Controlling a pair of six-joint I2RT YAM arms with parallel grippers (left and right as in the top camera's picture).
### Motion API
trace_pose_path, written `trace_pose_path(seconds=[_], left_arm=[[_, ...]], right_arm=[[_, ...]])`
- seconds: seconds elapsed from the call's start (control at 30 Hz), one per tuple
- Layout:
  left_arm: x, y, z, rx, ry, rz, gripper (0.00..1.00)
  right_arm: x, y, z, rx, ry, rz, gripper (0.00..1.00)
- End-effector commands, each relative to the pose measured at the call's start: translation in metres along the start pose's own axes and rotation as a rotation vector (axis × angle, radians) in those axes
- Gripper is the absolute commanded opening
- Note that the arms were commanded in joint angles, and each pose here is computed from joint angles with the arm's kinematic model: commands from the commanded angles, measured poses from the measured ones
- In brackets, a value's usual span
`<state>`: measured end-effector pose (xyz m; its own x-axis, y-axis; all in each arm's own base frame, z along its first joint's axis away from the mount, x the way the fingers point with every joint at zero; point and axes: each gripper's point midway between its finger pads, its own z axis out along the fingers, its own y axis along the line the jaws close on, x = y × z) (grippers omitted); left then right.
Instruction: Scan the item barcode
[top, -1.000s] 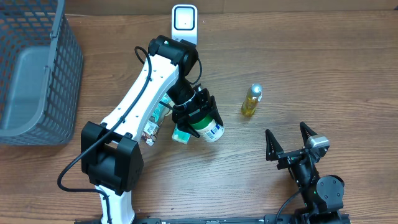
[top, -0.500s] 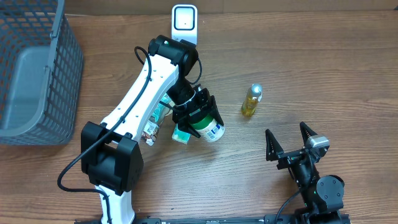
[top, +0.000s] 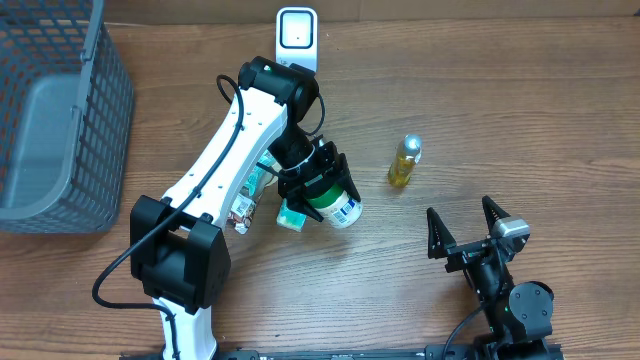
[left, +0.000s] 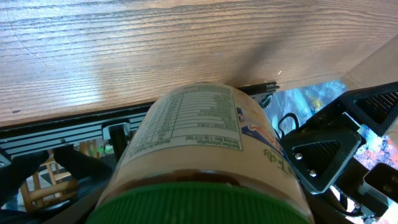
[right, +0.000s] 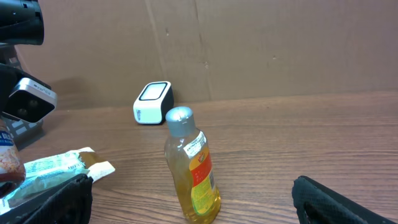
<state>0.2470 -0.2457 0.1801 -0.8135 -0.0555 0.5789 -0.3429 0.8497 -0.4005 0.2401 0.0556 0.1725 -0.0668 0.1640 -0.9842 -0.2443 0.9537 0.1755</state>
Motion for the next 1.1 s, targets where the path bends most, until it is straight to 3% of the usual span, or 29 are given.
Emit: trace_pose_path(seconds=[0.0,0.3,0.4,0.47,0.67,0.87,1.07], left_arm=[[0.009,-0.007,-0.005,0.039,0.009,0.001,0.31],[0.009,-0.006,-0.005,0.035,0.006,0.001,0.32],[0.006,-0.003,-0.005,0.013,-0.009,-0.001,0.23],[0.003,0.002,-0.005,-0.012,-0.026,-0.018,0.22],[-0.02,0.017,-0.007,-0.111,-0.147,-0.063,0.22],[-0.051,0.023,-0.015,-0.179,-0.301,-0.011,0.04],[-0.071,0.029,-0.024,-0.233,-0.404,0.01,0.05]], right_arm=[[0.001,-0.003,0.0,0.012,-0.006,-0.004,1.0],[0.001,-0.003,0.0,0.012,-0.006,-0.004,1.0],[0.002,-0.003,0.0,0.012,-0.006,-0.004,1.0],[0.001,-0.003,0.0,0.012,-0.006,-0.004,1.0],[0.001,-0.003,0.0,0.012,-0.006,-0.004,1.0],[0.001,-0.003,0.0,0.012,-0.006,-0.004,1.0],[0.001,-0.003,0.0,0.012,-0.006,-0.004,1.0]])
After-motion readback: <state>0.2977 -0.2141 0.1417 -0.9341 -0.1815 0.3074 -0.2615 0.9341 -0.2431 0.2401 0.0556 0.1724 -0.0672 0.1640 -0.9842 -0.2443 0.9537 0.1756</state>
